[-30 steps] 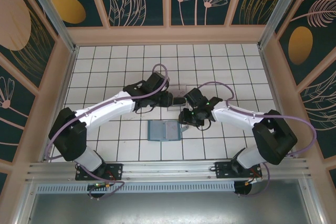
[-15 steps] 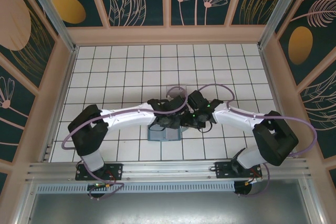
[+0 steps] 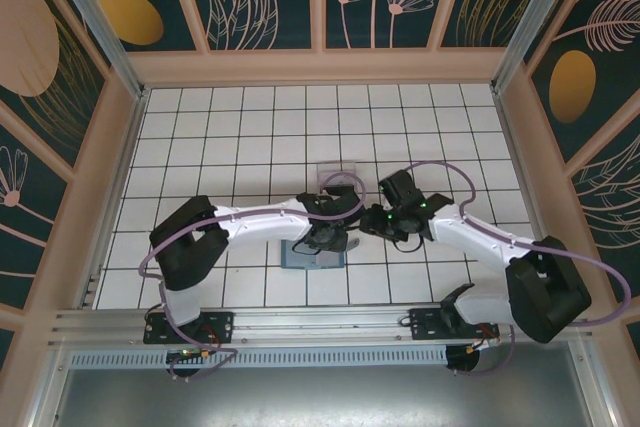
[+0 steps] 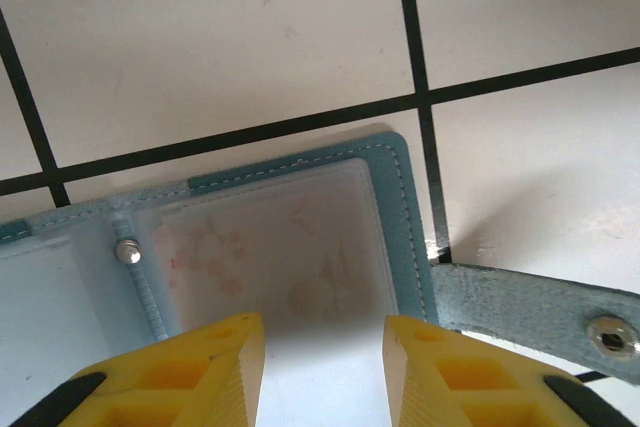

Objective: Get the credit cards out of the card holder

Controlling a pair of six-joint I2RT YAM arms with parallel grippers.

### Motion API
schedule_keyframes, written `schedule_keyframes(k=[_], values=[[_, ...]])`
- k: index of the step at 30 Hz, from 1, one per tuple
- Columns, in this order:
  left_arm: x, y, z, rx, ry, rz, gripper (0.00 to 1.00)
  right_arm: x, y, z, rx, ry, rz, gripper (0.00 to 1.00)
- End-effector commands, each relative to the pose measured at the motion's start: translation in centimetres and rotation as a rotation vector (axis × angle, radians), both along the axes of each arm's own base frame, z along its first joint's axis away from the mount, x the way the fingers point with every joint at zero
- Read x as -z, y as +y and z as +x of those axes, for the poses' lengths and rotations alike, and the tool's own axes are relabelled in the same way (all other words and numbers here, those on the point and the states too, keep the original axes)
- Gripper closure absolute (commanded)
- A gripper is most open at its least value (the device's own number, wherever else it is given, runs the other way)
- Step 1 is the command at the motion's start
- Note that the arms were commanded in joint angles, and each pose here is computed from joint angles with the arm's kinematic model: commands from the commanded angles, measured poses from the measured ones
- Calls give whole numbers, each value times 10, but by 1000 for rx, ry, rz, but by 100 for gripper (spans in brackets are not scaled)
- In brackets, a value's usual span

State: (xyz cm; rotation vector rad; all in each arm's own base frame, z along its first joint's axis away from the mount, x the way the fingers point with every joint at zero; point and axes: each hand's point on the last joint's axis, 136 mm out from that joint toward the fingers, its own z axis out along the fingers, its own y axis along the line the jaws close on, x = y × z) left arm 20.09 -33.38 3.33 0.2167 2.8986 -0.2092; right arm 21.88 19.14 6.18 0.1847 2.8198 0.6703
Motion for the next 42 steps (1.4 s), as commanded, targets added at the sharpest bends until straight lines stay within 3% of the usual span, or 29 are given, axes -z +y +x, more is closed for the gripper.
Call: schedule_keyframes(k=[1, 16, 25, 30, 39, 42], values=[[6, 5, -4, -16, 17, 48, 62, 1, -8, 0, 0, -17, 2, 60], [33, 16, -15, 2, 69, 121, 56, 6, -9, -1, -9, -14, 19, 60], [34, 17, -19, 27, 80, 111, 75, 2, -6, -2, -9, -14, 38, 60], [19, 20, -12, 11, 23, 99, 83, -7, -5, -1, -4, -21, 50, 60], [-19, 14, -2, 30, -95, -55, 86, -23, 15, 2, -34, -28, 72, 60], [-31, 11, -4, 26, -113, -167, 87, -28, 27, 3, -52, -30, 73, 60]])
